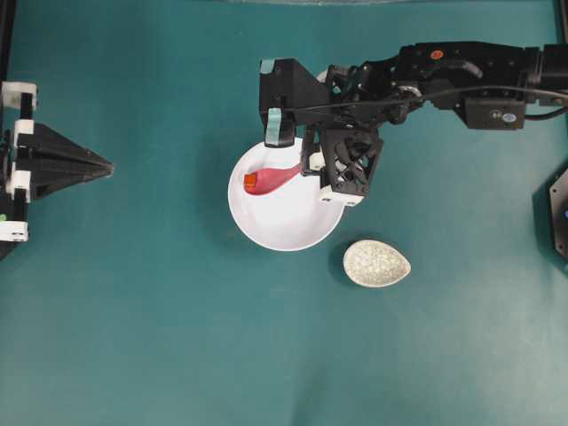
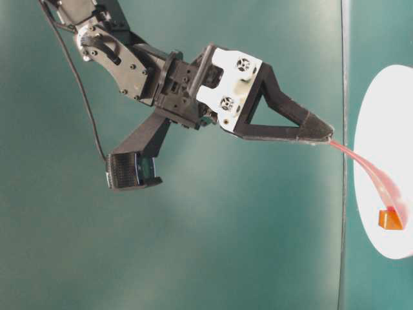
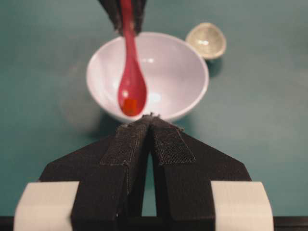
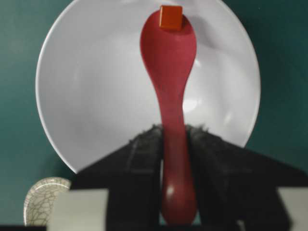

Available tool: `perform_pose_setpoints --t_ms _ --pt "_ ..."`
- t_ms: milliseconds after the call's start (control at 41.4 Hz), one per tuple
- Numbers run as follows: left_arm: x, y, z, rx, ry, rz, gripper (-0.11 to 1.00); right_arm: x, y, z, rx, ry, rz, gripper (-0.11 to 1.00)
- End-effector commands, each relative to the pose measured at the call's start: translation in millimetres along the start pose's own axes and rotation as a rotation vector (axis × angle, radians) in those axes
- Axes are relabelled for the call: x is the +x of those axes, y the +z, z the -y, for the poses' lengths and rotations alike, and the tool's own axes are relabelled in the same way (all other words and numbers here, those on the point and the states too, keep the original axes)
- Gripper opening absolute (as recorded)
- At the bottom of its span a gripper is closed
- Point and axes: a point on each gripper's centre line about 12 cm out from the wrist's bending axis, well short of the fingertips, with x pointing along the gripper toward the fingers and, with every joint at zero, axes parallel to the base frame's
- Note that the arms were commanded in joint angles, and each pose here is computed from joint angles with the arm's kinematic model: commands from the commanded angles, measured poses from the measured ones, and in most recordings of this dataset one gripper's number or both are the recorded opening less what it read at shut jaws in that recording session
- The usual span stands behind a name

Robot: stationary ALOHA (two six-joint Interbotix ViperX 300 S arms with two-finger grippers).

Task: Grip the spoon and scoop the red block from the bowl with right arm.
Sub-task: 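Raise the spoon with the red cube above the bowl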

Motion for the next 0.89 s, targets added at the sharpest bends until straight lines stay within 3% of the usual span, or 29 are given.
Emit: perform_pose_setpoints --t_ms 0,411,701,870 --pt "1 11 0 0.000 0.001 0.028 0.00 -20 10 -4 -0.012 -0.005 0.056 0.24" --pt "1 11 0 -0.002 0.001 0.025 0.00 -33 -3 -6 -0.005 -0.031 0.134 0.24" --pt "1 11 0 -0.002 0.001 0.023 0.00 -45 -13 -2 0.003 -0.099 0.321 0.24" --pt "1 11 0 -0.002 0.001 0.023 0.00 -43 -30 -6 0.004 -0.120 0.378 0.24"
